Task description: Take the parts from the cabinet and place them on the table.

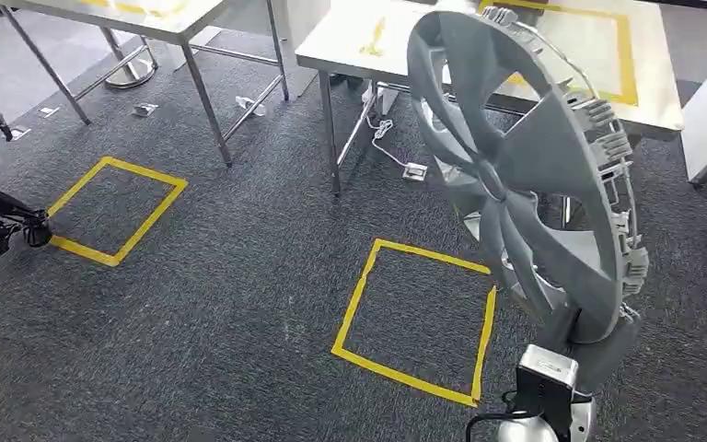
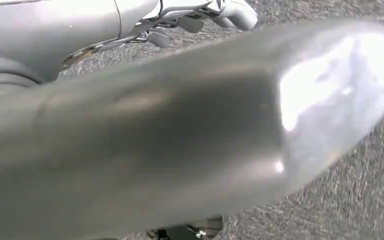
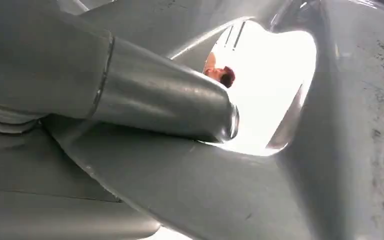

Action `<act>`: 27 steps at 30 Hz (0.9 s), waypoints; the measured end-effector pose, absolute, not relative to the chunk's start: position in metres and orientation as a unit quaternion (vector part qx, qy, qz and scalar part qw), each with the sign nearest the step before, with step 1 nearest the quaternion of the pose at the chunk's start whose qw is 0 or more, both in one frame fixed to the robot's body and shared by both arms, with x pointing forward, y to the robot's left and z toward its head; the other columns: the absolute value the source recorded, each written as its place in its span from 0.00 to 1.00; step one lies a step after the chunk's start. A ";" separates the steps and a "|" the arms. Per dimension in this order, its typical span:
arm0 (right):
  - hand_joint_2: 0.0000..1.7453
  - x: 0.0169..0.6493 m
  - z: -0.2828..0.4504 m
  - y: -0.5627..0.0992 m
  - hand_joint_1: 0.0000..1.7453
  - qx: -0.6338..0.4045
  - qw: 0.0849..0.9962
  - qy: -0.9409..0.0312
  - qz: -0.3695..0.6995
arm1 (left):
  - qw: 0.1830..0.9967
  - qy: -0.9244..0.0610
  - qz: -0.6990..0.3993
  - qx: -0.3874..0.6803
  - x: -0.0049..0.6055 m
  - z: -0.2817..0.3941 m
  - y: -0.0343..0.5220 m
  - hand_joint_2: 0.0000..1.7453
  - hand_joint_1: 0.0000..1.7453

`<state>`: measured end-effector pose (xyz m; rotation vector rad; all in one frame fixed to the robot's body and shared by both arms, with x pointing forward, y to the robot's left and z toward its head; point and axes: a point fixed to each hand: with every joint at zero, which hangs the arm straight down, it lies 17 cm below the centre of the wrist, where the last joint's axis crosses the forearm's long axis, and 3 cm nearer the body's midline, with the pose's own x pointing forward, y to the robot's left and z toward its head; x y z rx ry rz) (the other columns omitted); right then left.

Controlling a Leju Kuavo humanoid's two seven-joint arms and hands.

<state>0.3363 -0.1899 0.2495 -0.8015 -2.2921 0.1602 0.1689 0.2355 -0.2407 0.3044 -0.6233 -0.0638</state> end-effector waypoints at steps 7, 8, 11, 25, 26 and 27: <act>0.00 0.336 0.248 -0.191 1.00 -0.309 0.347 -0.883 0.064 | 0.939 -0.307 -0.031 0.150 0.171 -0.240 0.236 0.00 0.00; 0.00 0.336 0.249 -0.191 1.00 -0.310 0.346 -0.883 0.064 | 0.939 -0.308 -0.031 0.150 0.171 -0.240 0.236 0.00 0.00; 0.00 0.335 0.248 -0.194 1.00 -0.308 0.348 -0.884 0.059 | 0.939 -0.308 -0.030 0.149 0.173 -0.240 0.235 0.00 0.00; 0.00 0.352 0.252 -0.198 1.00 -0.275 0.348 -0.896 0.035 | 0.949 -0.273 -0.014 0.159 0.155 -0.249 0.256 0.00 0.00; 0.00 0.353 0.252 -0.198 1.00 -0.276 0.346 -0.896 0.034 | 0.947 -0.278 -0.013 0.161 0.156 -0.248 0.259 0.00 0.00; 0.00 0.353 0.253 -0.198 1.00 -0.277 0.345 -0.896 0.033 | 0.946 -0.283 -0.014 0.158 0.159 -0.247 0.257 0.00 0.00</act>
